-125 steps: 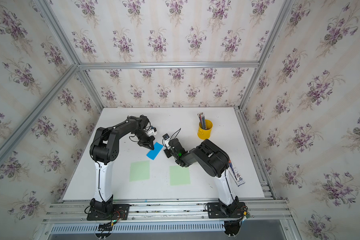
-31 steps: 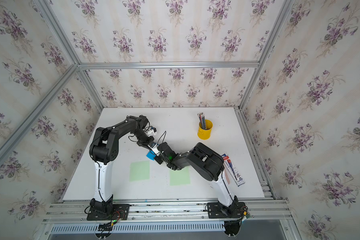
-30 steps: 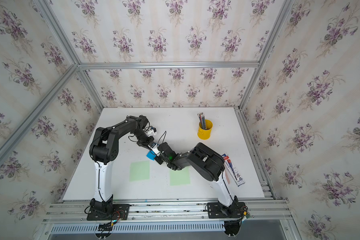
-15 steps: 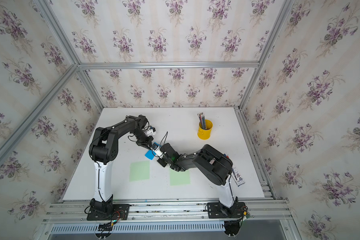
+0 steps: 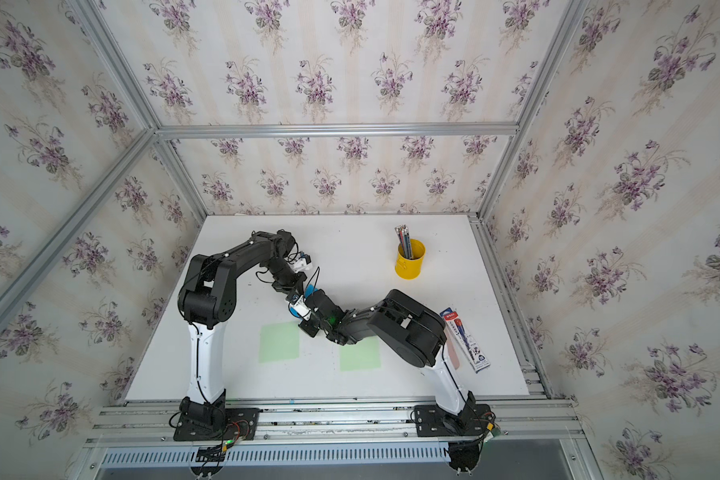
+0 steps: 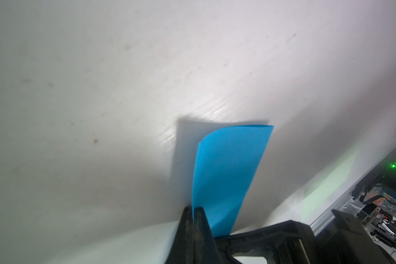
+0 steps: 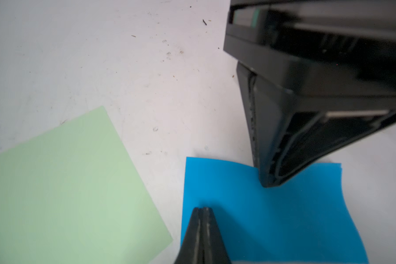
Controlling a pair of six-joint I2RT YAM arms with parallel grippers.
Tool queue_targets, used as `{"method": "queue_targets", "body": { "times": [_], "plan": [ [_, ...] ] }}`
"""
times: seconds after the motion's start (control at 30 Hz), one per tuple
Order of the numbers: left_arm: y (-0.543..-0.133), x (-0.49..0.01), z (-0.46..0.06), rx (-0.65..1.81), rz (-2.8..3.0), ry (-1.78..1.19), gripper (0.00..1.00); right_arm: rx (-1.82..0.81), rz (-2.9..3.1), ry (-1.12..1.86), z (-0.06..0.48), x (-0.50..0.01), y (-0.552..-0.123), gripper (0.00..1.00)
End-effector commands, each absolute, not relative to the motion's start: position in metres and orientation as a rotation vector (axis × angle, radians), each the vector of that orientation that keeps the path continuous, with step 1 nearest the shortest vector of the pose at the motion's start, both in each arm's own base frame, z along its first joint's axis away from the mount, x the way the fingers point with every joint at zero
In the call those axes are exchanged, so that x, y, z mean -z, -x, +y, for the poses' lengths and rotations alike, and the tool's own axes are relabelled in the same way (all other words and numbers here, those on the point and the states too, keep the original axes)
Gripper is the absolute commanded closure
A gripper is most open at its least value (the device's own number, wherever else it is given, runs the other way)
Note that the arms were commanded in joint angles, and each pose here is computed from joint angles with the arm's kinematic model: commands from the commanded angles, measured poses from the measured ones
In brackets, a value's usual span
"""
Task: Fold the square paper along the opposite sides
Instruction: Smooth out the paper at the center of the board.
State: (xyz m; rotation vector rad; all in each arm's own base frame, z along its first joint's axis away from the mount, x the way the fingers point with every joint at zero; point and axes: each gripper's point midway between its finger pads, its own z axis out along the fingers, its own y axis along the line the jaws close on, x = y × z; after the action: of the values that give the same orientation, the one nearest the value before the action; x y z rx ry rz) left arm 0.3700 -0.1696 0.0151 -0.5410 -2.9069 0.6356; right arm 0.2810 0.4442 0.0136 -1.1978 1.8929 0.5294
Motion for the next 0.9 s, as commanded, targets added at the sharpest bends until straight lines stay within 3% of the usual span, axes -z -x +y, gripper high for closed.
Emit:
{"method": "queue_targets", "body": {
  "times": [0.0, 0.47, 0.67, 0.87],
  "plan": [
    [-0.372, -0.019, -0.167, -0.62, -2.919, 0.556, 1.0, -0.463, 2.033, 1.271, 0.419, 0.02, -0.262, 1.0],
    [-0.374, -0.022, -0.164, -0.627, -2.93, 0.542, 1.0, -0.385, 2.071, 1.298, 0.397, 0.021, -0.241, 1.0],
    [-0.371, -0.018, -0.166, -0.637, -2.919, 0.524, 1.0, -0.446, 1.975, 1.012, 0.403, -0.052, -0.319, 1.0],
    [-0.372, -0.016, -0.164, -0.625, -2.917, 0.507, 1.0, -0.503, 1.967, 0.817, 0.409, -0.057, -0.372, 1.0]
  ]
}}
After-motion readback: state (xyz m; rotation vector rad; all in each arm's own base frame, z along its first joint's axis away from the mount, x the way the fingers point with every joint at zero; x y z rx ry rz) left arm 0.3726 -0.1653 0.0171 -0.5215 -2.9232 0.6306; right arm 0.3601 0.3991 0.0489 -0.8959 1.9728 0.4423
